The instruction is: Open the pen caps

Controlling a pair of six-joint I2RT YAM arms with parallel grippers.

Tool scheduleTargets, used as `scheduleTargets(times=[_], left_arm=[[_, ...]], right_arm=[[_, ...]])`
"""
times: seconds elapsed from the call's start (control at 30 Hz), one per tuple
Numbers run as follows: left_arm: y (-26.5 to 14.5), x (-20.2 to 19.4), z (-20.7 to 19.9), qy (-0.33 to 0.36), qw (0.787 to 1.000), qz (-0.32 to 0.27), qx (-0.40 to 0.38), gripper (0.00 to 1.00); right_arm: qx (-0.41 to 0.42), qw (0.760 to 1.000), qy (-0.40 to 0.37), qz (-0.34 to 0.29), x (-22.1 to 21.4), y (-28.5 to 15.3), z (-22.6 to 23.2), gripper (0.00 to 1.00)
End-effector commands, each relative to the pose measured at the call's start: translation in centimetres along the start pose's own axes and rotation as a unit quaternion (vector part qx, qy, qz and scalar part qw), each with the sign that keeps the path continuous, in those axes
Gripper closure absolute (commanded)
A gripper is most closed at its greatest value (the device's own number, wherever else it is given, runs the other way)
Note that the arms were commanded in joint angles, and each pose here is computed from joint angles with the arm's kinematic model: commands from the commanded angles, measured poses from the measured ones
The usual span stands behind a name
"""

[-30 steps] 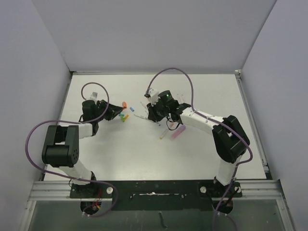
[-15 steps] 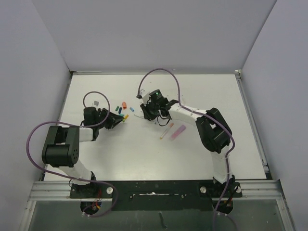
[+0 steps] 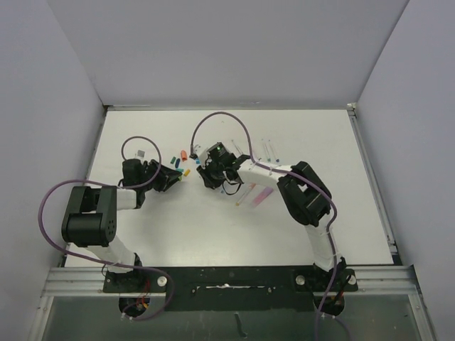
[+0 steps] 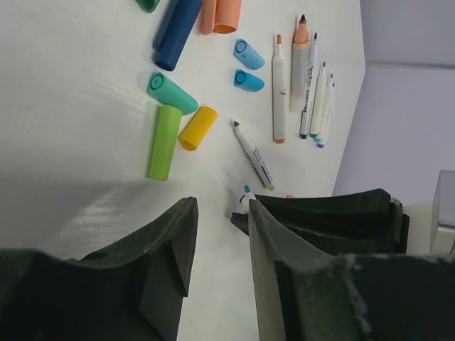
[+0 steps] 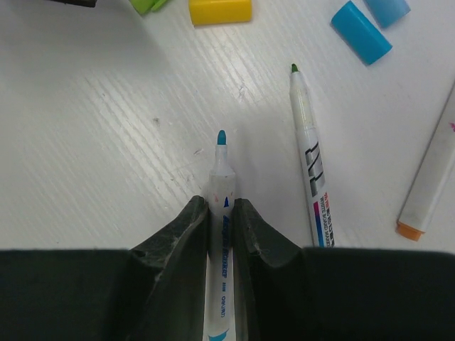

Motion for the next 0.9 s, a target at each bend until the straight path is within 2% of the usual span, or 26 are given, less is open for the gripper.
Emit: scheduleTargets(times=[0.0, 0.13, 0.33, 0.43, 0.6, 0.67, 0.7, 0.73, 0.77, 0.8, 0.87], left_arm=[[-0.8, 0.4, -1.3, 0.013, 0.999, -0.015, -0.028, 0.66], [-1.7, 0.5, -2.5, 0.020, 0.998, -0.025, -0.045, 0.65], [-2.7, 0.4, -3.9, 0.028, 0.997, -0.034, -0.060, 0.65], [-3.0, 0.4, -4.2, 0.029, 0.997, -0.035, -0.064, 0.65], [-3.3, 0.4, -4.7, 0.031, 0.996, -0.040, -0.070, 0.63], [-3.5, 0.4, -5.1, 0.035, 0.996, -0.044, -0.076, 0.52], [-3.6, 0.4, -5.2, 0.038, 0.995, -0.045, -0.078, 0.43], [-3.7, 0.4, -5.4, 0.041, 0.995, -0.046, -0.080, 0.31], [-3.8, 0.4, -5.6, 0.045, 0.995, -0.046, -0.081, 0.14], [-3.9, 0.4, -5.7, 0.048, 0.995, -0.044, -0.081, 0.04], [-4.1, 0.4, -6.2, 0.055, 0.994, -0.043, -0.088, 0.02]], right_arm=[[-0.009, 1.000, -0.015, -0.023, 1.8, 0.1, -0.5, 0.97], [-0.011, 1.000, -0.017, -0.019, 1.7, 0.5, -0.6, 0.90], [-0.022, 0.999, -0.022, -0.015, 1.7, 0.8, -1.0, 0.72], [-0.028, 0.999, -0.025, -0.017, 1.9, 0.7, -1.2, 0.70], [-0.052, 0.997, -0.024, -0.046, 3.0, -1.4, -1.4, 0.59], [-0.072, 0.995, -0.023, -0.065, 3.7, -3.1, -1.6, 0.53], [-0.082, 0.994, -0.022, -0.070, 3.8, -4.0, -1.6, 0.51], [-0.094, 0.992, -0.021, -0.077, 4.1, -4.9, -1.7, 0.50], [-0.105, 0.991, -0.018, -0.083, 4.4, -5.9, -1.8, 0.49], [-0.118, 0.989, -0.013, -0.085, 4.5, -6.9, -1.8, 0.46], [-0.141, 0.986, 0.004, -0.085, 4.5, -8.7, -1.9, 0.38]])
Point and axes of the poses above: each gripper's point midway between its finger pads, its own y axis out along the fingers, its own z axis along the line the jaws close on, x = y × z, the point moved 8 cm from there along -y, back along the fingers, and after that the axes turned 12 degrees about -y, right-handed, at the moved point
